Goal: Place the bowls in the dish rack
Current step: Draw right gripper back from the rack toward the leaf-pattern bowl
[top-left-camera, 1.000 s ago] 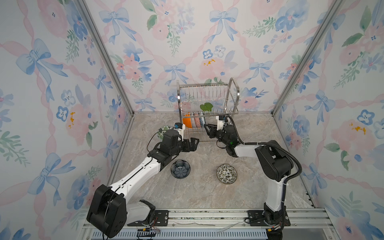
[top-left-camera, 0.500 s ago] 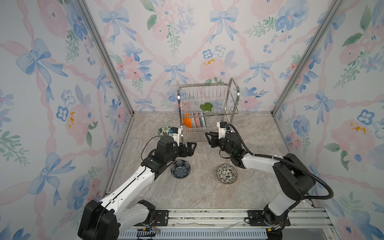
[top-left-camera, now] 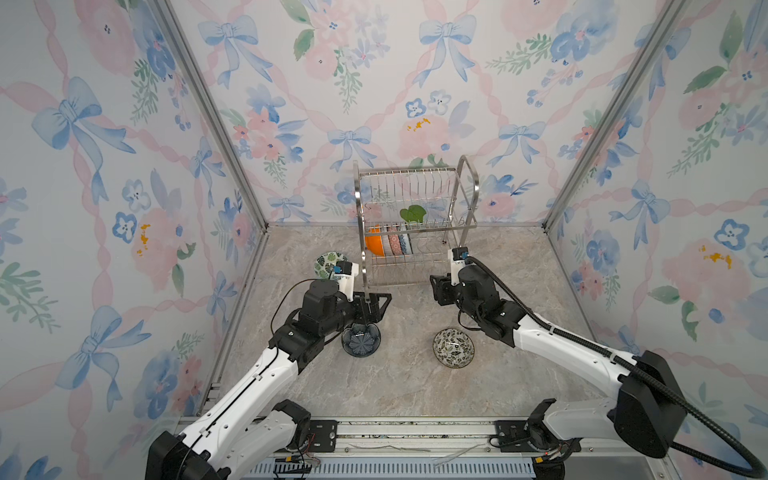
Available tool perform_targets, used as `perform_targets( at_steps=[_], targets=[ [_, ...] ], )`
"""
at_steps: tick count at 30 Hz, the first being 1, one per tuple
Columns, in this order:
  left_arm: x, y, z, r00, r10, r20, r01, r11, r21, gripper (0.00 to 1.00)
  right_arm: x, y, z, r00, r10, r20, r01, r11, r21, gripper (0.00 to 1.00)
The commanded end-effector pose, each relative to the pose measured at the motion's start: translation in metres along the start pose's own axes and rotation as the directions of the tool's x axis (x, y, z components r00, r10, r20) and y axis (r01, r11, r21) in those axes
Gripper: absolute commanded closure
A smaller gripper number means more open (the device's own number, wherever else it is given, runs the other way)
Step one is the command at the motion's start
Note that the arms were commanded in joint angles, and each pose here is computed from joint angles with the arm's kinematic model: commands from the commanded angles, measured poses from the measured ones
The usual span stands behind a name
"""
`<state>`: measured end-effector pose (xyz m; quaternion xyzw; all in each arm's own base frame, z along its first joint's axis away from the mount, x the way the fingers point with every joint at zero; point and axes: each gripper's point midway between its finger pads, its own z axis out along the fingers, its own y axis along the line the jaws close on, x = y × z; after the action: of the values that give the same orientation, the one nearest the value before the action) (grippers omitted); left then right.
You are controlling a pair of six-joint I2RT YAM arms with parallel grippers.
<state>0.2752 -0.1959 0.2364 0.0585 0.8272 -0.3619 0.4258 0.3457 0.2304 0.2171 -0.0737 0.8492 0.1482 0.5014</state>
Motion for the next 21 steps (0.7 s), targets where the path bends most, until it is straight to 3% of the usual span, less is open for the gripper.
perform_targets(
  at_steps=[1, 5, 7, 15, 21],
  targets=[
    [0.008, -0.001, -0.008, 0.999, -0.011, -0.03, 0.011, 1.0, 0.01, 0.02, 0.017, -0.027, -0.022, 0.994, -0.04, -0.103, 0.055, 0.987, 0.148, 0.37],
    [0.009, -0.003, -0.016, 0.999, 0.012, -0.031, -0.012, 1.0, 0.007, 0.02, 0.023, -0.041, -0.032, 0.99, -0.046, -0.131, 0.074, 0.974, 0.215, 0.25],
    [0.008, -0.003, -0.019, 0.999, 0.037, -0.032, -0.037, 0.999, -0.004, 0.02, 0.027, -0.052, -0.034, 0.987, -0.056, -0.152, 0.096, 0.958, 0.271, 0.02],
    [0.006, 0.01, -0.002, 0.996, 0.058, -0.07, -0.063, 0.996, -0.071, 0.02, 0.039, -0.083, -0.05, 0.969, -0.074, -0.237, 0.172, 0.888, 0.427, 0.03],
    [0.012, 0.01, 0.023, 0.987, 0.054, -0.153, -0.063, 0.997, -0.055, 0.02, 0.077, -0.086, -0.066, 0.939, -0.042, -0.341, 0.174, 0.914, 0.366, 0.03]
  ],
)
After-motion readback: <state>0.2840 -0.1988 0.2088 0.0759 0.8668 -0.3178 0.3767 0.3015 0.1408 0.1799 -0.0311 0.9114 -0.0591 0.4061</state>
